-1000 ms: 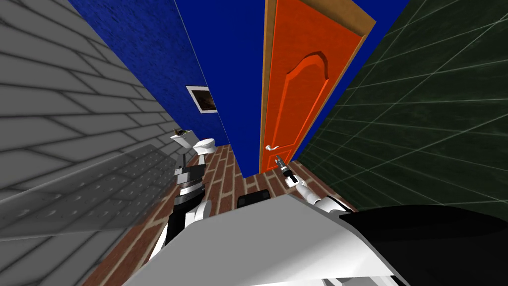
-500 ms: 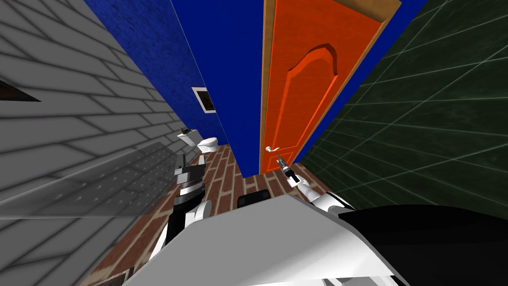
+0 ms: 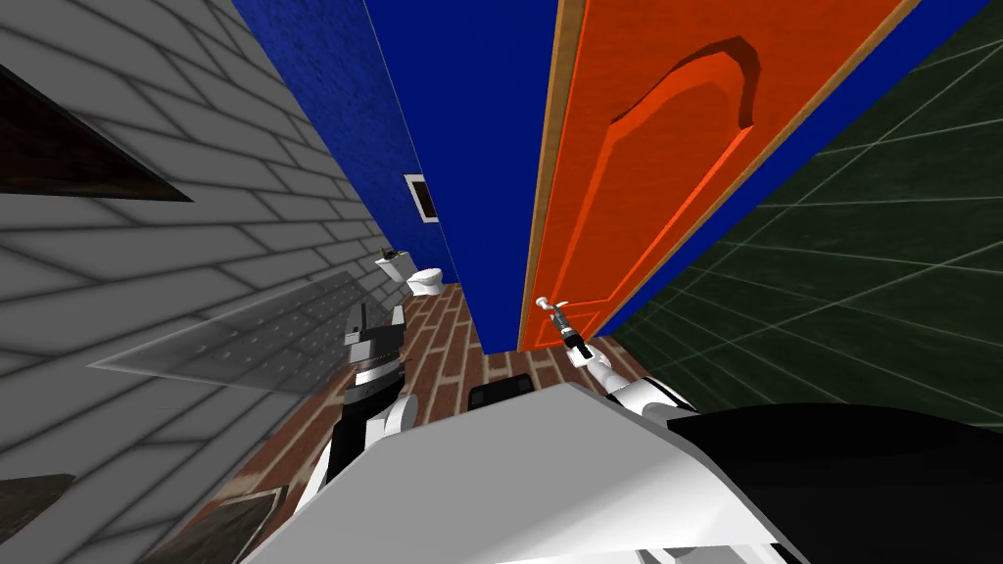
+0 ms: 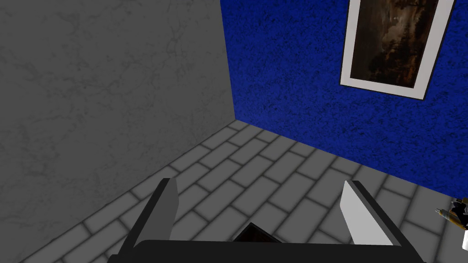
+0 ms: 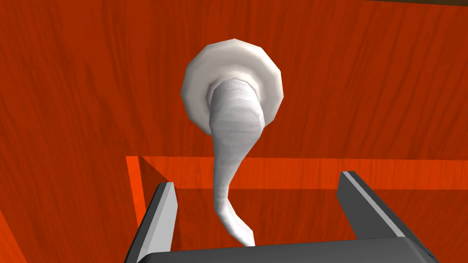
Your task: Pull the door open
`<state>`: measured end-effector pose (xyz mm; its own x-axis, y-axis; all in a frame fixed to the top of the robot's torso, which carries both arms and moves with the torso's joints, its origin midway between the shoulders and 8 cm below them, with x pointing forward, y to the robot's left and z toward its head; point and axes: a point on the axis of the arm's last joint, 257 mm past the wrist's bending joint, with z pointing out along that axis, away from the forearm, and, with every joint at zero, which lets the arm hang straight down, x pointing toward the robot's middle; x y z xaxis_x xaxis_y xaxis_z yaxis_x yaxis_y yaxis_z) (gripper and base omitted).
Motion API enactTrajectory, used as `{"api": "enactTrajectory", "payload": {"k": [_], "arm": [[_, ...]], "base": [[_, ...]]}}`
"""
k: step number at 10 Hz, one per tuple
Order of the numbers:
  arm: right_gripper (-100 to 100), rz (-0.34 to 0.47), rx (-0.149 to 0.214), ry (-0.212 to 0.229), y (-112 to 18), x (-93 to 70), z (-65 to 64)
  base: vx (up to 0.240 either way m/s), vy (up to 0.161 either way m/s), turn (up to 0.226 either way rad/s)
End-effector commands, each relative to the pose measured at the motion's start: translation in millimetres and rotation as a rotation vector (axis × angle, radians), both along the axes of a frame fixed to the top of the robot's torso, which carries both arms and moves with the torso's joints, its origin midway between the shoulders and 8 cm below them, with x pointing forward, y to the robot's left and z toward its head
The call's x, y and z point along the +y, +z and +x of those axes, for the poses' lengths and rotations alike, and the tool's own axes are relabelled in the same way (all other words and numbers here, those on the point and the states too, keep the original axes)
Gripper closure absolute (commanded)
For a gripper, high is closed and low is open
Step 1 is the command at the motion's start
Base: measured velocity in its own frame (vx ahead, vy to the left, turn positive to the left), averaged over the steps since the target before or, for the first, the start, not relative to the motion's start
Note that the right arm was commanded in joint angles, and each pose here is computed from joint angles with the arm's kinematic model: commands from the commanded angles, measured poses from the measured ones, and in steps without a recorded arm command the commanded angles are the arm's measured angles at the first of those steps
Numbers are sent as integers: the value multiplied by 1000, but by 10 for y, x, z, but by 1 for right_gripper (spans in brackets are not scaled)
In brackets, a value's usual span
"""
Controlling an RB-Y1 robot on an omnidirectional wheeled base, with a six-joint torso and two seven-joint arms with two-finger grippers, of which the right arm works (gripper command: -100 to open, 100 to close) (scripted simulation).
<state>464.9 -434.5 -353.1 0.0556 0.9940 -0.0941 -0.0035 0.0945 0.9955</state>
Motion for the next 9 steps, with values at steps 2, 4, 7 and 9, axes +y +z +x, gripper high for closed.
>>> {"api": "enactTrajectory", "payload": {"k": [2, 4, 7, 9], "arm": [[-100, 3, 2, -65, -15, -197, -10], [100, 3, 1, -50, -22, -145, -1], [100, 3, 1, -50, -22, -145, -1], [100, 3, 1, -50, -22, -145, -1]], "base": [[172, -61, 235], [35, -14, 4], [-23, 6, -5], [-4, 0, 0]]}}
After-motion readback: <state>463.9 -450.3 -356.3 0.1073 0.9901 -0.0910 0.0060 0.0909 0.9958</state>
